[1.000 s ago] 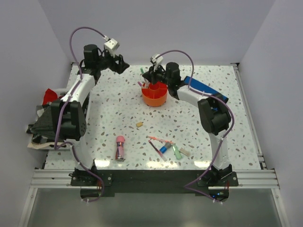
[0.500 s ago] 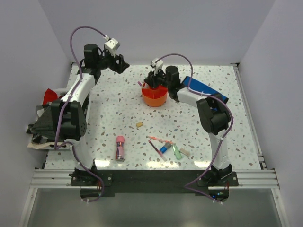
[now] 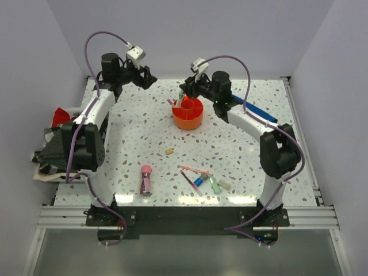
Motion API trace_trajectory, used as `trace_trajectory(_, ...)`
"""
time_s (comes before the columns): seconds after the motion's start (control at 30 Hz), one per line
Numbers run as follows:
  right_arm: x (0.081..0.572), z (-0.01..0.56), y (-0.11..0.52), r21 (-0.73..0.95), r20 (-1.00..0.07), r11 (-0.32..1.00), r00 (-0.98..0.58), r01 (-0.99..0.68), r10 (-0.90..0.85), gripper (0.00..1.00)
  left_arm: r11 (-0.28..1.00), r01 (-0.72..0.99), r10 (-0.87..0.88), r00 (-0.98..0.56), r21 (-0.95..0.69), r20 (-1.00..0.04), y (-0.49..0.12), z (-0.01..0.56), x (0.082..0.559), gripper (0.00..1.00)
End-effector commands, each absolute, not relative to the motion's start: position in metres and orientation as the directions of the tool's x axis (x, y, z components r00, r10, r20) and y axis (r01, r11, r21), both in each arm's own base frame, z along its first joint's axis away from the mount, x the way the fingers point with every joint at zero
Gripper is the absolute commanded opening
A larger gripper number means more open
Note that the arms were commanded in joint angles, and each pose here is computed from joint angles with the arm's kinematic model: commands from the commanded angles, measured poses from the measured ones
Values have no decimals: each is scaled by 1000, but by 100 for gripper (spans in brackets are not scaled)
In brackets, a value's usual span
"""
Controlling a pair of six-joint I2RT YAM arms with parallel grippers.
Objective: Sort the stationery into containers
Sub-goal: Place the pen in the storage box, then pick up the pen from the center of the board.
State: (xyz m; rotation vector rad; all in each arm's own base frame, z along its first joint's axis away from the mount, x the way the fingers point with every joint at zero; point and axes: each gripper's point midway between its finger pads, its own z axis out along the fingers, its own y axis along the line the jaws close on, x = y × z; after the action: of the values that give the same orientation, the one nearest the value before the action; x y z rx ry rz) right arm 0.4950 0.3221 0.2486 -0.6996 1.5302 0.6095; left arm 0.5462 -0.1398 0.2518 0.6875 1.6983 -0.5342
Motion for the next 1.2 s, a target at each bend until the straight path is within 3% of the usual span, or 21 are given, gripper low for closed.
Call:
trace_trajectory(0.0,464,303,305,-104,-993,669,45,-736,-105,41,711,696,157,-12,104,-988,-142,318,530,80)
trace_trajectory(0.23,390,281,270,-215,-950,563,38,-798,-309,43,686,727,162,-128,18,-979,-142,282,461,80)
trace_trajectory(0.47,302,179,238,-78,-768,305,-138,-949,-625,41,688,725,186,-172,3,-967,-137,262,418,80)
trace_trajectory(0.57,277,145,244,-58,-682,194,-103,-979,-724,40,714,700,200,-193,8,-961,-129,253,410,80)
trace_trajectory(0.77,253,82,279,-89,-509,144,-79,-986,-857,40,733,681,196,-196,11,-961,-120,251,403,80)
trace_trajectory(1.17,236,32,308,-87,-402,75,-34,-993,-915,36,756,653,212,-189,39,-959,-105,252,383,80)
